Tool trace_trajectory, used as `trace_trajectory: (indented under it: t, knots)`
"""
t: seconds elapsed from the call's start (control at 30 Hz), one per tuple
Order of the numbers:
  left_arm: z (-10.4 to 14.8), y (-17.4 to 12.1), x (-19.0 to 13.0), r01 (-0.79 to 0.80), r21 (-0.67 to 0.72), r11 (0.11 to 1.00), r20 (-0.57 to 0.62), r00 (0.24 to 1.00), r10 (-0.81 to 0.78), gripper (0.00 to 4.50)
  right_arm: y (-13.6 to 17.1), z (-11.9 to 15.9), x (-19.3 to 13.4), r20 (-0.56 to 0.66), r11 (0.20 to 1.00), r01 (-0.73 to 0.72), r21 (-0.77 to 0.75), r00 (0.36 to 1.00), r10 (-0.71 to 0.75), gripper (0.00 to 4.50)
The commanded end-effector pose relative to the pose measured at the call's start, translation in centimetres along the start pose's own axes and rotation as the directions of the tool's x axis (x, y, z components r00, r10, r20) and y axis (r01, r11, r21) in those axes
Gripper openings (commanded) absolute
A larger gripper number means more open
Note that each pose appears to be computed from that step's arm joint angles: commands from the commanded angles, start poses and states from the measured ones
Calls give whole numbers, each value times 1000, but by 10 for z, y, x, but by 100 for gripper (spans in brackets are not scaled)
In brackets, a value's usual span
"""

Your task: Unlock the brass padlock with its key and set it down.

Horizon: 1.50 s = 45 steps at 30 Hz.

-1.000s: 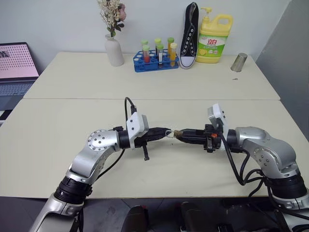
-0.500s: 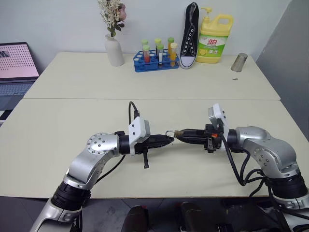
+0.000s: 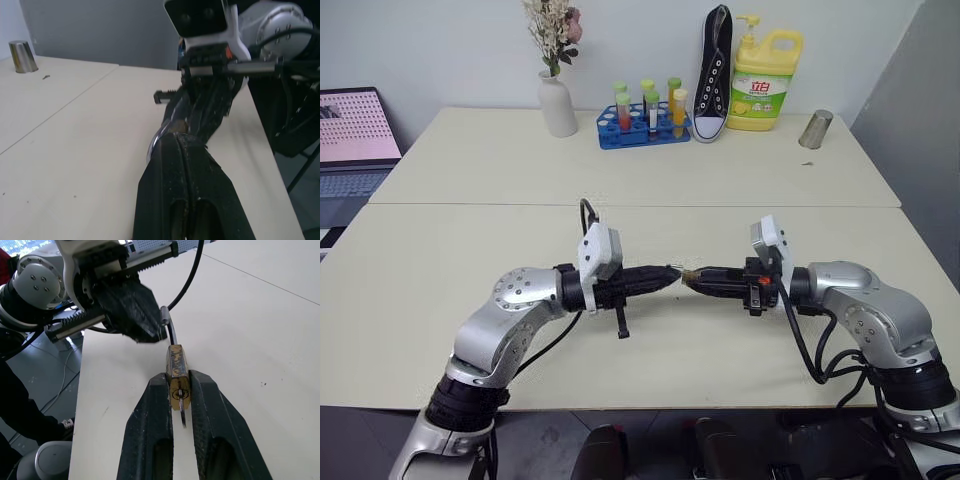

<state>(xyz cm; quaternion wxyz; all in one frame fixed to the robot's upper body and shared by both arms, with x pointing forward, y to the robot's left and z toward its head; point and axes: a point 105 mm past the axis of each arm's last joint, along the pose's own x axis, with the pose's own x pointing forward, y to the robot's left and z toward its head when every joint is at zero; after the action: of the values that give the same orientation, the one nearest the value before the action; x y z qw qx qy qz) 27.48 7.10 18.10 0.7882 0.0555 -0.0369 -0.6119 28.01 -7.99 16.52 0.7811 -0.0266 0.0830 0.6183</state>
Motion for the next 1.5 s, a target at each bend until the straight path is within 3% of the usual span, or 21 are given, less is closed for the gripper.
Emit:
trace_trajectory:
  t: [0.03, 0.23, 0.4, 0.6, 0.73, 1.1, 1.37, 1.5]
  knots:
    - [18, -3, 0, 11, 30, 999, 45, 999, -12, 0, 4, 7, 0, 11, 999, -18, -40, 1000, 18, 14]
    - [15, -5, -1, 17, 42, 999, 20, 1000, -18, 0, 4, 6, 1, 12, 999, -15, -40, 1000, 15, 14]
    - [28, -3, -10, -28, 123, 992, 17, 999, 27, 0, -4, 1, -2, -17, 1000, 29, 1, 999, -29, 14]
    - [-8, -8, -41, 71, 410, 909, -252, 967, 38, 0, -18, -12, -8, -114, 990, 89, 108, 991, -77, 14]
    - [-33, -11, -51, 159, 450, 879, -351, 936, 10, 91, -19, -25, -7, -188, 979, 98, 177, 980, -65, 14]
    - [-28, -8, -36, 154, 488, 859, -275, 961, -17, 450, -37, -52, 3, -307, 928, 168, 334, 950, -61, 14]
    - [-33, -14, -33, 186, 456, 870, -275, 959, -61, 450, -51, -63, 10, -352, 899, 233, 372, 931, -96, 14]
    - [-32, -13, -32, 166, 437, 884, -255, 965, -55, 450, -54, -65, 2, -371, 908, 257, 330, 920, -126, 149]
